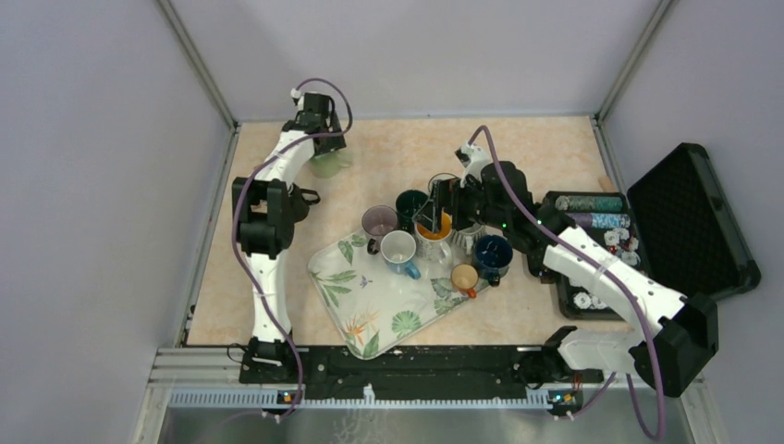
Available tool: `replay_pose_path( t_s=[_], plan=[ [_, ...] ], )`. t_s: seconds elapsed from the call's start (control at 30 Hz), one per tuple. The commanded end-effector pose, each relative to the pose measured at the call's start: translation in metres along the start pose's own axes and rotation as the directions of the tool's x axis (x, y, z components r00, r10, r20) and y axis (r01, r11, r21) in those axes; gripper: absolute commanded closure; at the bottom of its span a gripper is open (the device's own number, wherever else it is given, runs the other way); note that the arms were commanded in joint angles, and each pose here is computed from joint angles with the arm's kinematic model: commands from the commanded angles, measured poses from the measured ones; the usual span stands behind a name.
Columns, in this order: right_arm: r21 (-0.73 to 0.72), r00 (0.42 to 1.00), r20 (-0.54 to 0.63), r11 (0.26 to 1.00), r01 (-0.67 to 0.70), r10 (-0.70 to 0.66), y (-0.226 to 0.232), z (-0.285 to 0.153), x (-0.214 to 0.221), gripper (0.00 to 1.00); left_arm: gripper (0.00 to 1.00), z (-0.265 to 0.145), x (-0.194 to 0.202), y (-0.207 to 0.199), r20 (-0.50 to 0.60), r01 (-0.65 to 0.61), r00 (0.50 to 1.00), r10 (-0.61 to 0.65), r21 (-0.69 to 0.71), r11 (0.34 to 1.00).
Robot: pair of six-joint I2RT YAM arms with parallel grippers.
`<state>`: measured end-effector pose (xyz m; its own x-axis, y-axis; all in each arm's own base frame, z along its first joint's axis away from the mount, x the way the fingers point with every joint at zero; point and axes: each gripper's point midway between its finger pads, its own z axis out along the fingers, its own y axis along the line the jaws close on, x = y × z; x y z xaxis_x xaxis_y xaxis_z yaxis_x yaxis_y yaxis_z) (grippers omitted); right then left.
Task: Turn the mug right side up
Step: Turn over the cup at the center of the board.
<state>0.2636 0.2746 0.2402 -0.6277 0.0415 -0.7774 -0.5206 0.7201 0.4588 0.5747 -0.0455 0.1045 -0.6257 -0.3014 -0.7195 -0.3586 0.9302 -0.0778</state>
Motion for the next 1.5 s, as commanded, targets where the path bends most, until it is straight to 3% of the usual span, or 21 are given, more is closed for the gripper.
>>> replay_pose_path(
  t_s=[0.0,0.2,0.4,0.57,0.83,1.1,1.47],
  plan=[
    [-0.016,0.999,0.041,1.000,0.001,-0.001,0.002,0.002,-0.010,0.01,0.02,-0.021,-0.043,-0.010,0.102,-0.117,0.989,0.109,0.066,0.991],
    [-0.025,1.000,0.029,1.000,-0.007,0.007,0.001,0.006,-0.006,0.01,0.02,-0.027,-0.047,-0.005,0.098,-0.079,0.992,0.075,0.032,0.996],
    [-0.023,1.000,0.027,1.000,-0.010,0.011,-0.001,0.007,-0.002,0.01,0.02,-0.038,-0.039,0.000,0.066,0.107,0.992,-0.105,-0.028,0.994],
    [-0.028,0.999,0.029,1.000,-0.014,0.015,0.000,0.009,-0.002,0.01,0.02,-0.059,-0.026,0.006,0.062,0.322,0.947,-0.316,-0.142,0.936],
    [-0.026,1.000,0.026,1.000,-0.013,0.014,-0.001,0.009,-0.001,0.01,0.02,-0.064,-0.012,-0.014,0.067,0.476,0.880,-0.471,-0.155,0.866],
    [-0.024,1.000,0.023,1.000,-0.010,0.011,-0.001,0.008,0.000,0.01,0.02,-0.040,-0.003,-0.022,0.078,0.547,0.836,-0.543,-0.196,0.814],
    [-0.017,1.000,0.007,1.000,-0.015,0.016,-0.005,0.008,0.008,0.01,0.02,-0.013,0.022,-0.021,0.054,0.541,0.836,-0.547,-0.254,0.802]
  ],
)
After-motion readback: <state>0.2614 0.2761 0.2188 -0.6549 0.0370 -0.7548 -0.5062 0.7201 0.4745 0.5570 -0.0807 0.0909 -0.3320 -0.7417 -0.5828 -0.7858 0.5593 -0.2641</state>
